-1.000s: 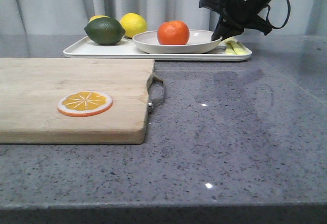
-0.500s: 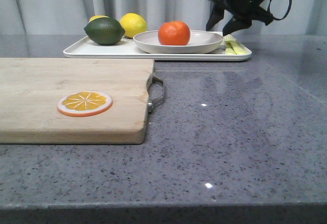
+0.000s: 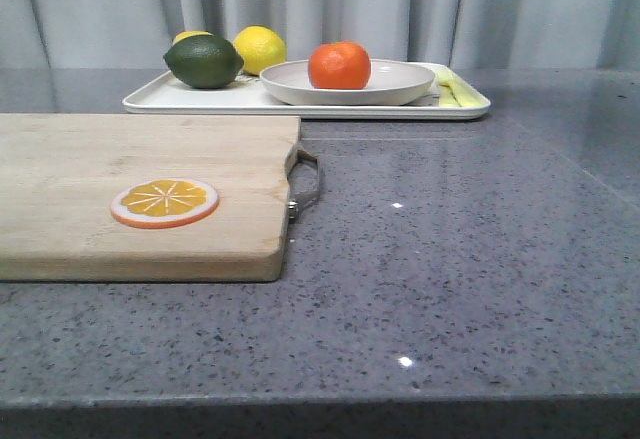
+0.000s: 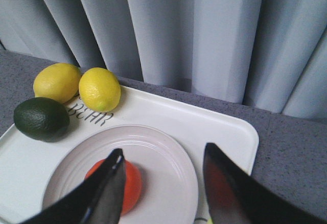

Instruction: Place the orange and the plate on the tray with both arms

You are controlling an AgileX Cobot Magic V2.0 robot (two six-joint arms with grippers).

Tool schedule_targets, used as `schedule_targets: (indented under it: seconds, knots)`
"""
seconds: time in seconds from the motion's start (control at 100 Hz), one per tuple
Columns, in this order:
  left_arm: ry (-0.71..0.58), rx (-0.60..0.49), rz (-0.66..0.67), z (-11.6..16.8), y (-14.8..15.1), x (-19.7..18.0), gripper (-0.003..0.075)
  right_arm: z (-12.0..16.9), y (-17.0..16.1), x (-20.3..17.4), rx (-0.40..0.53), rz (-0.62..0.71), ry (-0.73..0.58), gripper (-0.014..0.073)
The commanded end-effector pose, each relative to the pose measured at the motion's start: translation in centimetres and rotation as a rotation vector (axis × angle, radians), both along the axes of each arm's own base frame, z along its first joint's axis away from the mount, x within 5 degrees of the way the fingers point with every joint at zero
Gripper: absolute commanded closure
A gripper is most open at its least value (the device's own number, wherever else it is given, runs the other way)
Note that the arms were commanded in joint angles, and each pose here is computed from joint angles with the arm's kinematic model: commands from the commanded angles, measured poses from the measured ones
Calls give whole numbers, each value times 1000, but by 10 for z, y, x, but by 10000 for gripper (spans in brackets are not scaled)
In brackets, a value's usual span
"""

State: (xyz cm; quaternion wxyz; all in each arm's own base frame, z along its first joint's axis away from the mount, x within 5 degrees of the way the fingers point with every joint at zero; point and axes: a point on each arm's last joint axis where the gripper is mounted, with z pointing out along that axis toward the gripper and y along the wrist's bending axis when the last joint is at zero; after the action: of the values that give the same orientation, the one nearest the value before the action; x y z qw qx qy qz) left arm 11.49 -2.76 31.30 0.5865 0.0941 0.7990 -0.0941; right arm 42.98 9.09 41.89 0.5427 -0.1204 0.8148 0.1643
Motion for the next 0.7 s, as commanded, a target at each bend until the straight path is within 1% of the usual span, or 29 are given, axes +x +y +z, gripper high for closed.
schedule_targets:
  seconds: [0.0, 0.02, 0.07, 0.09, 0.14, 0.16, 0.21, 0.23, 0.28, 0.3, 0.35, 0.37, 0.42, 0.44, 0.49, 0.58, 0.69]
  knots:
    - [-81, -39, 30, 15, 2, 2, 101, 40, -10, -39, 3, -28, -154, 223]
    - [-81, -39, 30, 15, 2, 2, 101, 43, -12, -45, 0, -34, -171, 223]
    - [-81, -39, 30, 15, 2, 2, 101, 36, -15, -57, -7, -53, -171, 223]
    - [-81, -39, 30, 15, 2, 2, 101, 38, -17, -64, -9, -61, -190, 223]
    - [-84, -40, 31, 15, 2, 2, 101, 29, -21, -78, -21, -81, -191, 223]
    - [-84, -40, 31, 15, 2, 2, 101, 31, -23, -85, -21, -89, -208, 223]
    - [-89, -41, 34, 16, 2, 2, 101, 19, -27, -101, -23, -108, -199, 223]
    - [-90, -41, 34, 16, 2, 2, 101, 21, -29, -109, -20, -116, -213, 223]
    - [-98, -42, 38, 16, 2, 2, 101, 8, -33, -125, -24, -130, -199, 223]
    - [-102, -43, 40, 17, 3, 3, 101, 9, -34, -133, -21, -136, -211, 223]
    - [-113, -44, 45, 18, 3, 3, 101, -4, -38, -149, -26, -150, -202, 223]
    - [-119, -45, 47, 18, 3, 3, 101, -4, -40, -157, -26, -156, -219, 223]
    - [-133, -47, 54, 19, 4, 3, 101, -16, -44, -173, -33, -170, -218, 223]
    - [-139, -48, 56, 20, 4, 3, 101, -16, -46, -181, -32, -177, -236, 223]
    - [-149, -50, 61, 21, 4, 4, 101, -27, -49, -197, -37, -190, -241, 223]
    - [-155, -50, 63, 21, 5, 4, 101, -37, -55, -227, -31, -204, -271, 224]
    - [-155, -50, 63, 21, 5, 4, 101, -55, -60, -255, -36, -207, -276, 225]
